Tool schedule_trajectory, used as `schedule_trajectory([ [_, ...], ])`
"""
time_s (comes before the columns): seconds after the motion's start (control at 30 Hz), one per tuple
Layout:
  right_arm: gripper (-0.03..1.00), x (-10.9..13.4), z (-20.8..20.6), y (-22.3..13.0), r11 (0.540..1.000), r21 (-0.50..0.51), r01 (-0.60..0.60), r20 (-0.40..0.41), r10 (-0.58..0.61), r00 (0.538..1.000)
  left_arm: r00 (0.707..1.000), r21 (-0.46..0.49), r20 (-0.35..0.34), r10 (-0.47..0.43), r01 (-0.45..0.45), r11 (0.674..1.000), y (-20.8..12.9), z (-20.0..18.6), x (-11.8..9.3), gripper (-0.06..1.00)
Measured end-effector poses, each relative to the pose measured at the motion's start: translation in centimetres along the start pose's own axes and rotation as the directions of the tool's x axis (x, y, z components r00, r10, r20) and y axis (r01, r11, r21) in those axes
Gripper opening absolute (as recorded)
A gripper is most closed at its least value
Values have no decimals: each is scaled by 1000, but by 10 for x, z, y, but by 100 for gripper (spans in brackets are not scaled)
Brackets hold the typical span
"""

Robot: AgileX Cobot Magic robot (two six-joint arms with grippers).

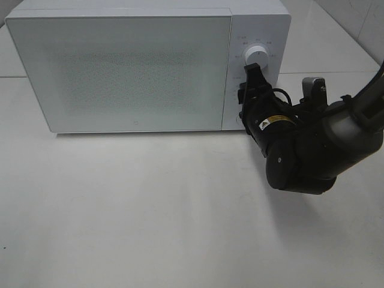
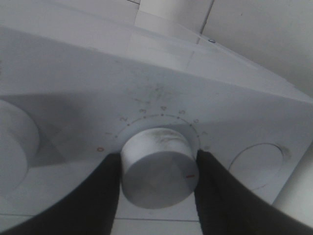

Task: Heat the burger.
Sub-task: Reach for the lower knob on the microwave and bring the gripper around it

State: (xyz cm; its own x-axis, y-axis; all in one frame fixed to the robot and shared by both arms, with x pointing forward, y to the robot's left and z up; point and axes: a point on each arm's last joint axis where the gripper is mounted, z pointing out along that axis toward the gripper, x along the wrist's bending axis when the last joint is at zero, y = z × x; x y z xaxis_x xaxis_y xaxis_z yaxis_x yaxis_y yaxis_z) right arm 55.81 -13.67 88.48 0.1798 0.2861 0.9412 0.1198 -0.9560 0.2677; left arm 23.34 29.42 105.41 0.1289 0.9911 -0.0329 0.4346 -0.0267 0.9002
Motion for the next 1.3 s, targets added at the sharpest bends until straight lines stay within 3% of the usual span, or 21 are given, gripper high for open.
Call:
schedule_trajectory([
  [0.47, 44, 0, 0, 0, 972, -20, -236, 4, 236, 972, 1000, 0, 0, 0, 0, 1000, 0, 0, 0, 96],
  [0.77, 44, 1, 0, 1, 924, -35, -380, 1, 380, 925, 1000, 0, 0, 0, 0, 1000, 0, 0, 0, 96],
  [1.3, 44, 1, 0, 1, 892, -42, -451, -3, 451, 892, 1000, 0, 0, 0, 0, 1000, 0, 0, 0, 96],
])
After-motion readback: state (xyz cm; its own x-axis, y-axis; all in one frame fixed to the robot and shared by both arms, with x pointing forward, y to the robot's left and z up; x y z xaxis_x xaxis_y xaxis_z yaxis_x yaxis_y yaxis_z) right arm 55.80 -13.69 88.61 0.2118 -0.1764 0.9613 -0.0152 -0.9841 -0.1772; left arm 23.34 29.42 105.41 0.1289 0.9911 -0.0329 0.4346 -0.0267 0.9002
